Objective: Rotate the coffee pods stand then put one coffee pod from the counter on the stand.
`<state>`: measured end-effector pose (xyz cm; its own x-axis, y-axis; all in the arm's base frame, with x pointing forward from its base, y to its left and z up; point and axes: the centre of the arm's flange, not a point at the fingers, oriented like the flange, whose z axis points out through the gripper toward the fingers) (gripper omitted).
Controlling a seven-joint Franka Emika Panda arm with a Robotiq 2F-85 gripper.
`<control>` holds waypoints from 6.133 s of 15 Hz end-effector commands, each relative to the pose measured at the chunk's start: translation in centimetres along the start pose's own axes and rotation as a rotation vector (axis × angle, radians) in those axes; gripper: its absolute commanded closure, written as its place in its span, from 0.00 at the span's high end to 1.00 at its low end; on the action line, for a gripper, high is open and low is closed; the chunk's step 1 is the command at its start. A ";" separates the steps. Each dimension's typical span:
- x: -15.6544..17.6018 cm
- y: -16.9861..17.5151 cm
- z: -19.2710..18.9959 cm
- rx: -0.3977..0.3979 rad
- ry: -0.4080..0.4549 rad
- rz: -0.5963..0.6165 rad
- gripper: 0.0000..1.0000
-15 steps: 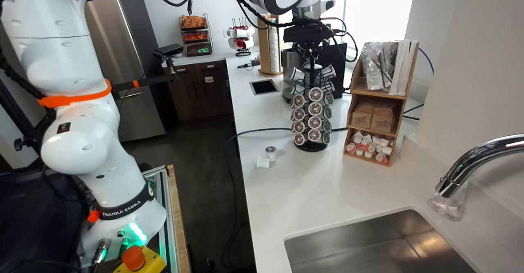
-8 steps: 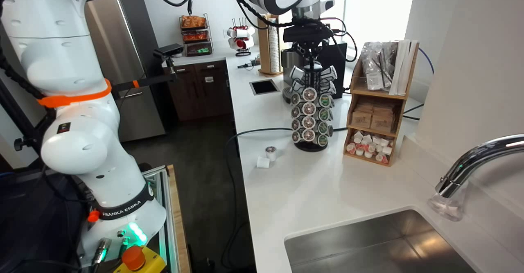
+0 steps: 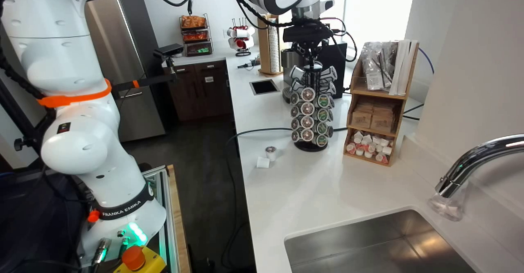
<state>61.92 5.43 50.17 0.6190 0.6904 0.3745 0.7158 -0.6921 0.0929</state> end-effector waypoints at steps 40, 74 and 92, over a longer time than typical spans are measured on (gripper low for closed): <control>-16.8 -14.7 1.2 -0.146 -0.275 0.670 1.00; -18.4 -14.3 19.8 -0.049 -0.338 0.757 1.00; -16.8 -14.2 24.1 -0.041 -0.402 0.781 0.66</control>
<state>48.77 8.05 20.90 0.9986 0.0478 0.0208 0.0483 -0.9985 -0.0237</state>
